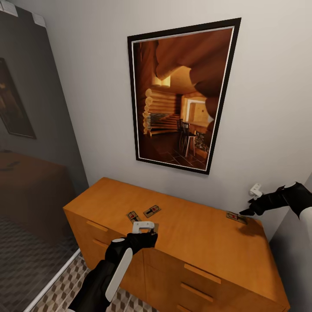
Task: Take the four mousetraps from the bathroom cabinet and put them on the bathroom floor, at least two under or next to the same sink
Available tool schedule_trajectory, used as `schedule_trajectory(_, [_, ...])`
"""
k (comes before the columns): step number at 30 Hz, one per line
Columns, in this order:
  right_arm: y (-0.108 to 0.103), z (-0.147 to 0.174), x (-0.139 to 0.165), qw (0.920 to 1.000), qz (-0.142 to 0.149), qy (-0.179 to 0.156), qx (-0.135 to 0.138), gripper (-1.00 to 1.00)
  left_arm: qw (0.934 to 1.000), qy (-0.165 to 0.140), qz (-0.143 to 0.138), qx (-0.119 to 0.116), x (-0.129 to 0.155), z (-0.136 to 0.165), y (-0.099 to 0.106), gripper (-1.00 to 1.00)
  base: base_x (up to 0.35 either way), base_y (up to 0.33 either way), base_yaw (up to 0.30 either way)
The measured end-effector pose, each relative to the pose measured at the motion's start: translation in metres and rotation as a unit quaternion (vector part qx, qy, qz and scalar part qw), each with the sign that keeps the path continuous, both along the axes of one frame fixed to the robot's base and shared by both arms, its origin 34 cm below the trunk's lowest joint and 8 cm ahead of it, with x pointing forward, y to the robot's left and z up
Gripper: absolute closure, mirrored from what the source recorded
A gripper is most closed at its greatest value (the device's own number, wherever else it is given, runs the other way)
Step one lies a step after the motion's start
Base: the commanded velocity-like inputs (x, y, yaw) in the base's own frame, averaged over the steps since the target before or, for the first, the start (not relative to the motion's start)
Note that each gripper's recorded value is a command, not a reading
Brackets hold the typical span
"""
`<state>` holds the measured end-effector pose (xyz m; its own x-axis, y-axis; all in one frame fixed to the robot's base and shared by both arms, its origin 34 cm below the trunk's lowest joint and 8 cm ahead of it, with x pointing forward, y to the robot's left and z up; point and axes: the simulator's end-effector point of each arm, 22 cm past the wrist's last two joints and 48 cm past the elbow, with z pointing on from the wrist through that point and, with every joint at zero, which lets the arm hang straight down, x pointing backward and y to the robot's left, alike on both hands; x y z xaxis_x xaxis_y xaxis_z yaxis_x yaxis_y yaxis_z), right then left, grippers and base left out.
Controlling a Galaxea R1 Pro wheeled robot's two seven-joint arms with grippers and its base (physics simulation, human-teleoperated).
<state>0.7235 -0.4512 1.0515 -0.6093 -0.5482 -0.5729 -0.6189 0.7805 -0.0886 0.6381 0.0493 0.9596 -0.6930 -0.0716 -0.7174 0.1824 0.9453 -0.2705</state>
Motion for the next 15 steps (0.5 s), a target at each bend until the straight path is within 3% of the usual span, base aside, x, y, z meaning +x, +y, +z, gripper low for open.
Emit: schedule_trajectory(15, [0.020,-0.004,0.001,0.9998,0.014,0.007,0.012,-1.00,1.0000,-0.002,-0.003,-0.001,-0.001,0.001,-0.005,1.00,0.000,0.000,0.000])
